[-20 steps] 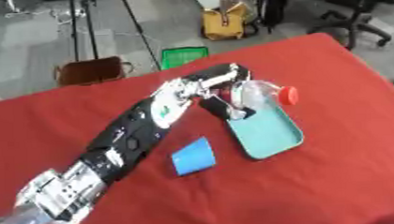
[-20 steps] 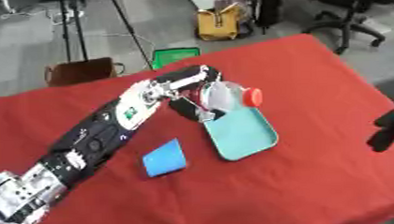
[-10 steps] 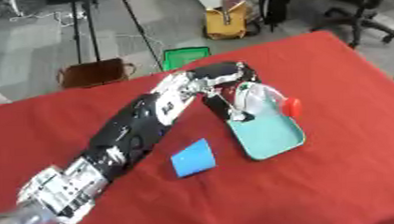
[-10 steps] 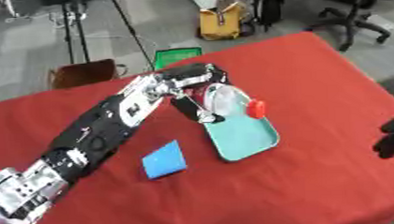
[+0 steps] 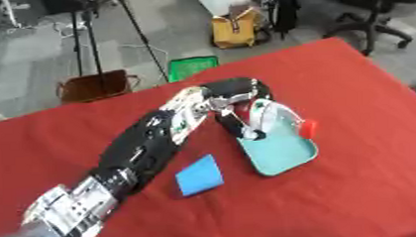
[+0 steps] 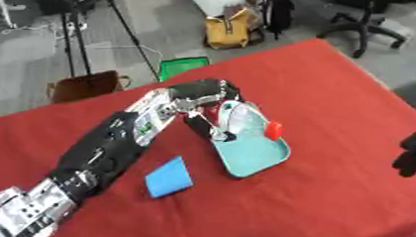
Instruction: Pick up objects on the table and place them in the box.
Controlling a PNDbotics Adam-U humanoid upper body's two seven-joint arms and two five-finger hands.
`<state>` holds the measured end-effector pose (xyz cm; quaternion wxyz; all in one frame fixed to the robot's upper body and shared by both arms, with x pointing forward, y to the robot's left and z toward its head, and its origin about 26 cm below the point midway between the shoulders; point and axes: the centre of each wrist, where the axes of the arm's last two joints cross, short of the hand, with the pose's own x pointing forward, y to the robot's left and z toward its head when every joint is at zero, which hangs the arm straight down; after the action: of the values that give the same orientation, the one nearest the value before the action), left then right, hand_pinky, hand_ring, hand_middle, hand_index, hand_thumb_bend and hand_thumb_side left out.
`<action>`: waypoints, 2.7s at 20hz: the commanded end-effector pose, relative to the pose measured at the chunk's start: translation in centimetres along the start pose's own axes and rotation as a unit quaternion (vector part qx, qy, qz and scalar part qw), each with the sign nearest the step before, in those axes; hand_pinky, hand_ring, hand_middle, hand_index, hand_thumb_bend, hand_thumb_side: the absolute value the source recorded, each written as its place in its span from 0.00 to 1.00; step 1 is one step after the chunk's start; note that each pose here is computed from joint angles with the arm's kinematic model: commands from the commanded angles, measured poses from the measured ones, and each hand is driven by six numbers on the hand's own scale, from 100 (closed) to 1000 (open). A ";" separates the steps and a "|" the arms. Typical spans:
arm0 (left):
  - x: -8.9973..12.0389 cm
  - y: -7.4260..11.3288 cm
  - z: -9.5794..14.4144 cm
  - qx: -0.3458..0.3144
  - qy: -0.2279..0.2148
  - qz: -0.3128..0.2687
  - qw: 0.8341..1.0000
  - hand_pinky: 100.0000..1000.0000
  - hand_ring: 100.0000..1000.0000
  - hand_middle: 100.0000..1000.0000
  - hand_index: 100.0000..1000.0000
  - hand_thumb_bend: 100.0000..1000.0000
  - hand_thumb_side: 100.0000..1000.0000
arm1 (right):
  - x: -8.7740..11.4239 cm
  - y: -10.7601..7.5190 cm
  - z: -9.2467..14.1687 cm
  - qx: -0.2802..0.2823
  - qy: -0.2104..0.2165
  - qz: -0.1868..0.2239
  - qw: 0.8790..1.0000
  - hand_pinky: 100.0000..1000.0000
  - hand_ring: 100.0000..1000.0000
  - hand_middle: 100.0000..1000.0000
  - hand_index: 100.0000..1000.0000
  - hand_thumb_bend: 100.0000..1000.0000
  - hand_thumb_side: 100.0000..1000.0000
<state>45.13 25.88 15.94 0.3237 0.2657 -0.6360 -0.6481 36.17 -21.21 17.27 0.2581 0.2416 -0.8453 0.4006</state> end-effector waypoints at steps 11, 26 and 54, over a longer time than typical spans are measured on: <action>-0.3 -1.6 -0.4 0.005 0.019 -0.069 0.997 0.77 0.81 0.79 0.87 0.69 0.36 | 0.9 -0.3 -0.6 0.060 -0.047 0.051 0.996 0.56 0.50 0.65 0.74 0.08 0.43; 1.6 8.7 6.3 0.283 -0.016 0.003 0.959 0.70 0.84 0.80 0.86 0.74 0.18 | 0.0 -0.4 1.5 0.046 -0.019 0.053 0.997 0.56 0.50 0.65 0.74 0.08 0.43; 6.1 0.9 15.6 0.189 -0.040 0.359 0.913 0.57 0.87 0.79 0.85 0.54 0.73 | -0.1 -2.0 5.2 0.030 0.034 0.080 0.996 0.56 0.50 0.65 0.74 0.07 0.43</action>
<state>29.67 31.34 17.13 0.4628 0.0422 -0.8073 -0.3638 36.17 -25.77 14.52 0.3219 0.1866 -0.8459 0.3821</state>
